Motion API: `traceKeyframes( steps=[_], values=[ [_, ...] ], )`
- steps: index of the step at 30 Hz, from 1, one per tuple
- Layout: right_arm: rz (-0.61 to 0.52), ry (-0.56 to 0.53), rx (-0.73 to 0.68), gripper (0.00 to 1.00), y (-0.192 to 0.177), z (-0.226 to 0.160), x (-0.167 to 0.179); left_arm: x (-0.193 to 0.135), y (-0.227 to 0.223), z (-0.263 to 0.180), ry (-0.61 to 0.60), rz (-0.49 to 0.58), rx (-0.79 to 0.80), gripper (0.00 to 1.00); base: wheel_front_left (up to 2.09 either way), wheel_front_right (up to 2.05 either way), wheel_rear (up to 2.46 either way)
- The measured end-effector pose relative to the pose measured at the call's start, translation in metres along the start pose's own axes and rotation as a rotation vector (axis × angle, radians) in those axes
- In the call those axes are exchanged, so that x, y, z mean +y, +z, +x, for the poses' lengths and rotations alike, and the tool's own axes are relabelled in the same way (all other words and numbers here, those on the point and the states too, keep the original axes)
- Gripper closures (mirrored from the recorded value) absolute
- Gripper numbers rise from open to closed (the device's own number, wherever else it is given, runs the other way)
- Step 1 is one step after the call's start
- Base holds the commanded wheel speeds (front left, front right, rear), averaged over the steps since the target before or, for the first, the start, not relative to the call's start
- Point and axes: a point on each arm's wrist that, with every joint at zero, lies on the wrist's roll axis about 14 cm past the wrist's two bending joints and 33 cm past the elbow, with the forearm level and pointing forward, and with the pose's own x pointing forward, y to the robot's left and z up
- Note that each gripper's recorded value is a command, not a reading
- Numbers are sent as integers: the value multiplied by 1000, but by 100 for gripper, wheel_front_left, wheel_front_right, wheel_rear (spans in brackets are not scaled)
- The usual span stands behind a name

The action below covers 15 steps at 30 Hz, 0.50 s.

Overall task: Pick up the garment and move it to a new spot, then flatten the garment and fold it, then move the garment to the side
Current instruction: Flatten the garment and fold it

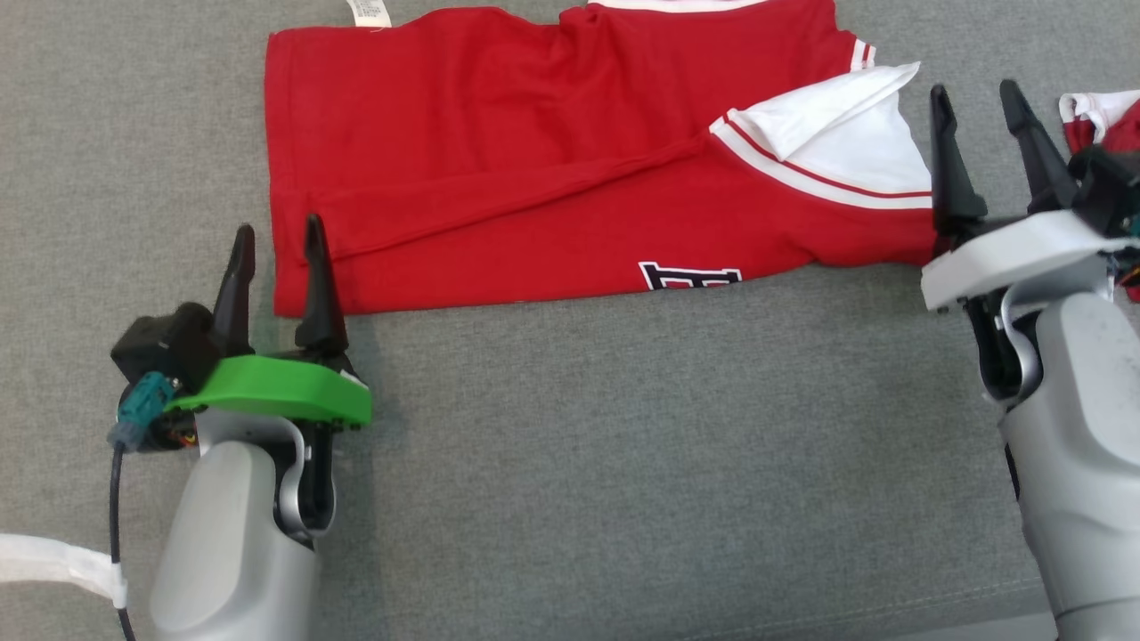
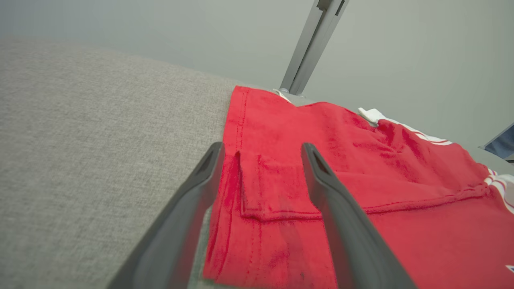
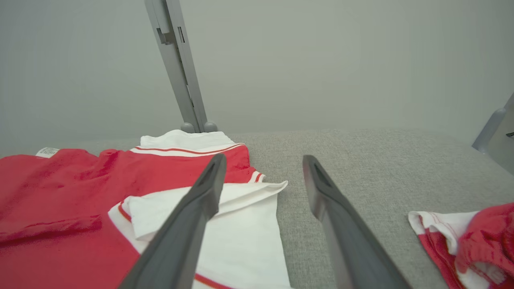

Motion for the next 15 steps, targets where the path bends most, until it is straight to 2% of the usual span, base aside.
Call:
traceKeyframes(
  steps=[7,14,15],
  values=[
    [-65,-22,135,0,-45,-40,-11,8,-36,-20,22,37,112,0,0,0,0],
    [-95,-28,295,0,-93,-59,-13,20,-62,-25,57,61,200,0,0,0,0],
    [-94,-25,307,22,-97,-59,-11,21,-63,-25,60,63,204,0,0,0,0]
  ],
)
